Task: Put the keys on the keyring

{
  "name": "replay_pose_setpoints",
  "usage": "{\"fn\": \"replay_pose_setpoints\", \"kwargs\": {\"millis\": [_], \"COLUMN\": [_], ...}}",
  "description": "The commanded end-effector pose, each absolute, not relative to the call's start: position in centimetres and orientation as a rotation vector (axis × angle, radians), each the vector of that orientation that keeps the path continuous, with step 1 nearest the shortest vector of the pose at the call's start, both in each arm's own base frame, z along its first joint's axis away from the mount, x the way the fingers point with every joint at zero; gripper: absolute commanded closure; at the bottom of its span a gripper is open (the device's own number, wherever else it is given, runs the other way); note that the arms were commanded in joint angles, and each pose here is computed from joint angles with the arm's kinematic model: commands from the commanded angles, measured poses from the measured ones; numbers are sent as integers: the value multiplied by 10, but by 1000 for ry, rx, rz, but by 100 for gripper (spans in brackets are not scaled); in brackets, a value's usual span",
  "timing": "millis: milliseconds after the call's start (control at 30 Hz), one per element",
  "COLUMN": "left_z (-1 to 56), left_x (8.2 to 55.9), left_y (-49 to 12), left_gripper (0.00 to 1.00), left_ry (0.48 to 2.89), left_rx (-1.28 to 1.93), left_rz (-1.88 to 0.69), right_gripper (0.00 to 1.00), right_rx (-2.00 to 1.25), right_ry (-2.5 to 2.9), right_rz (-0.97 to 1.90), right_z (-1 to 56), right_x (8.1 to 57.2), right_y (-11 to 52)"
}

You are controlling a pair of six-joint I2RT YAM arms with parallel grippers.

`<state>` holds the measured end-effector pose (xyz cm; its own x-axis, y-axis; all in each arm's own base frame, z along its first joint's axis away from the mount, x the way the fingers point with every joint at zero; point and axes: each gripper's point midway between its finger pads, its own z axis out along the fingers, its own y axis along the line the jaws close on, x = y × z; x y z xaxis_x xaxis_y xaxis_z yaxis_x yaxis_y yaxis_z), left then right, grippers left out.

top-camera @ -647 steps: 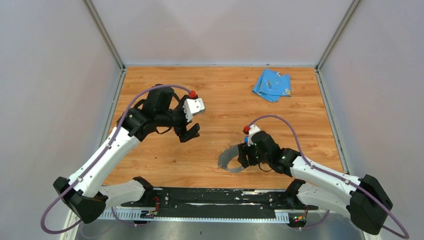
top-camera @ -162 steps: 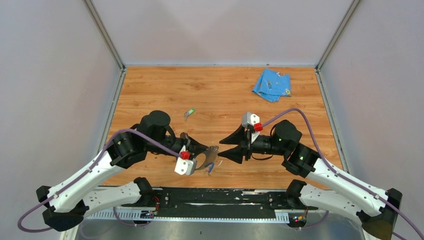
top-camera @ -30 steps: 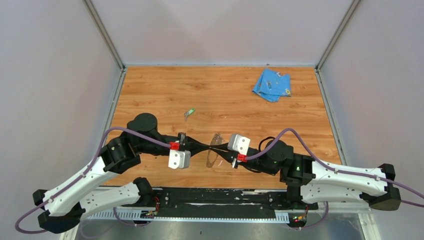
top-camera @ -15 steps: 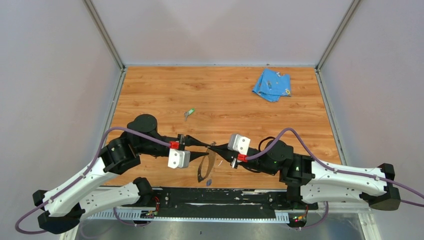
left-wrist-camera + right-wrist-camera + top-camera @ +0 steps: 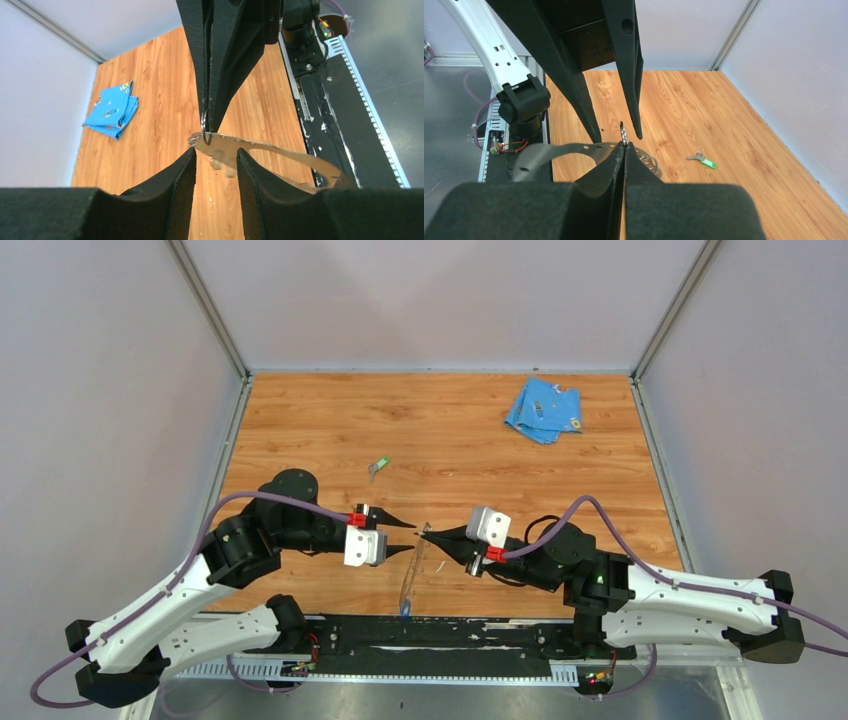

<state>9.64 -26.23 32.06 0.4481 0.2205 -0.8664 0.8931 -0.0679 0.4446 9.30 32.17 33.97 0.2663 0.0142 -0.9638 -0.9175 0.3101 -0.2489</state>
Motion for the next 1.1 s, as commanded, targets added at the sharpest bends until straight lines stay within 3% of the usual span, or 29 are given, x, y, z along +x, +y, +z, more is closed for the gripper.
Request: {"fn": "replay_pose_setpoints", "kwargs": {"millis": [0, 100, 400, 633, 700, 833, 1067], "left_z": [335, 335, 340, 341, 341, 338, 338], "left_x": [96, 93, 89, 89, 89, 90, 92], "left_y": [-263, -265, -268, -271, -271, -270, -271], "left_gripper": [68, 76, 73, 77, 80, 99, 100], "left_ry": [1010, 1008, 994, 995, 992, 991, 1006], "left_rx": [1528, 1531, 1527, 1516, 1518, 1529, 1505], "left_rz": [-770, -792, -830, -846, -846, -832, -835], "right_gripper": [100, 99, 100, 100, 100, 100, 100], "right_rx": [-1006, -1011, -1041, -1054, -1053, -1054, -1077], "right_ry": [1068, 1067, 1065, 1068, 1071, 1069, 1063], "right_rz": [859, 864, 875, 872, 870, 872, 903], "right_z": [357, 356, 353, 352, 351, 352, 349], "right_x": [92, 90, 86, 86, 87, 87, 81], "right_y": [319, 319, 321, 324, 324, 324, 328]}}
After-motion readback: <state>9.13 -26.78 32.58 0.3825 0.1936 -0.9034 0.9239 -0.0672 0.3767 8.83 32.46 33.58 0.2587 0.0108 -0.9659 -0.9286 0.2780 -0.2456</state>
